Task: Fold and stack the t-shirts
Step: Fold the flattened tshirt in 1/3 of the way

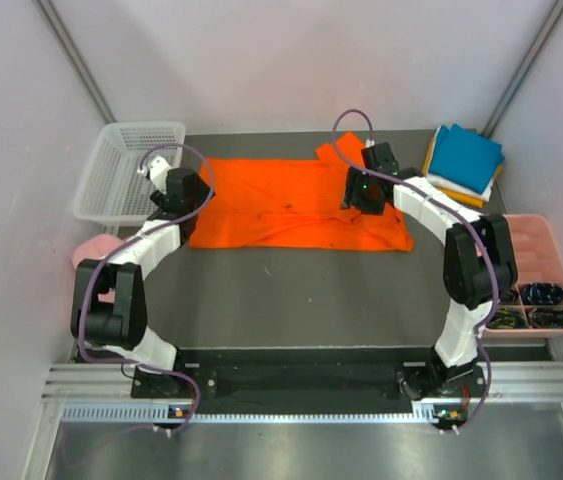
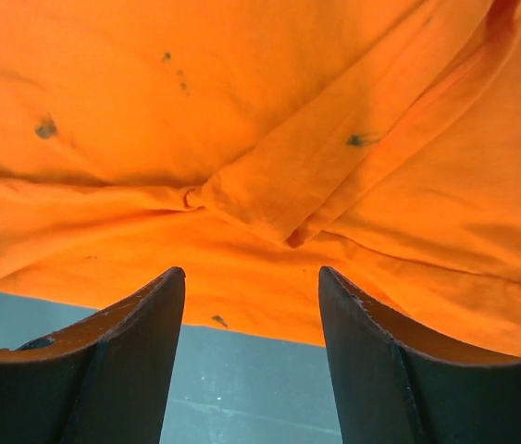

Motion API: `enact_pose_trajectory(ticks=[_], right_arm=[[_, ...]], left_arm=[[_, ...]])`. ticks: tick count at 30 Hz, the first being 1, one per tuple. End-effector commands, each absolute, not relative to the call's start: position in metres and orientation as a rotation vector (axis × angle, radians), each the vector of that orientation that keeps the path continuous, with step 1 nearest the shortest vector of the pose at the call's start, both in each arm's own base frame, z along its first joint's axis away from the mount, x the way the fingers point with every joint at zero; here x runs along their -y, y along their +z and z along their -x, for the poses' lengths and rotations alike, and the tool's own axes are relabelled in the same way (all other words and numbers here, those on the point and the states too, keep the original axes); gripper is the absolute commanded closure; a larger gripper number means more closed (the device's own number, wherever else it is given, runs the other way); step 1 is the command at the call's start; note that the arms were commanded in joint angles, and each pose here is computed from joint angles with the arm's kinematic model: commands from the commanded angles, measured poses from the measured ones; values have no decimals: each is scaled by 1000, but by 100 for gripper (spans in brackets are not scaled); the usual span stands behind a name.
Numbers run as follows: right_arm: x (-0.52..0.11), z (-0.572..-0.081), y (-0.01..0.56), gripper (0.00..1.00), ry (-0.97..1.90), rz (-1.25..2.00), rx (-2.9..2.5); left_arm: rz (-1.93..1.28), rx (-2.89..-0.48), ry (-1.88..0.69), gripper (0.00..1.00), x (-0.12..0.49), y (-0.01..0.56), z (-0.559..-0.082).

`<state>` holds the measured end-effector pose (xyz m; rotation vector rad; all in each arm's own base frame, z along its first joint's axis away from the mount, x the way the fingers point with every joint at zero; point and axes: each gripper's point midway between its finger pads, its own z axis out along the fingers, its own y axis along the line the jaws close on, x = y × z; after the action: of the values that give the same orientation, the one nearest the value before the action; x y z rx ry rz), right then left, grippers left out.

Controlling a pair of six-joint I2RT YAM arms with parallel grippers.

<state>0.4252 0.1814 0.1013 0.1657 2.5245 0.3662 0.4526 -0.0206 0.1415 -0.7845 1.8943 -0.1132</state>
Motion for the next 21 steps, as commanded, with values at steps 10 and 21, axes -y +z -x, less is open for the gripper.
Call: enact_pose_trajectory(ticks=[10,21], right_arm=[[-201,-417,67,50,428,-162,-2579],[-201,-423,55,57,403,-157,-2596]], left_arm=[[757,-1846,-137,21,21,156,-454],[754,-1846,-129,21,20,155,-456]])
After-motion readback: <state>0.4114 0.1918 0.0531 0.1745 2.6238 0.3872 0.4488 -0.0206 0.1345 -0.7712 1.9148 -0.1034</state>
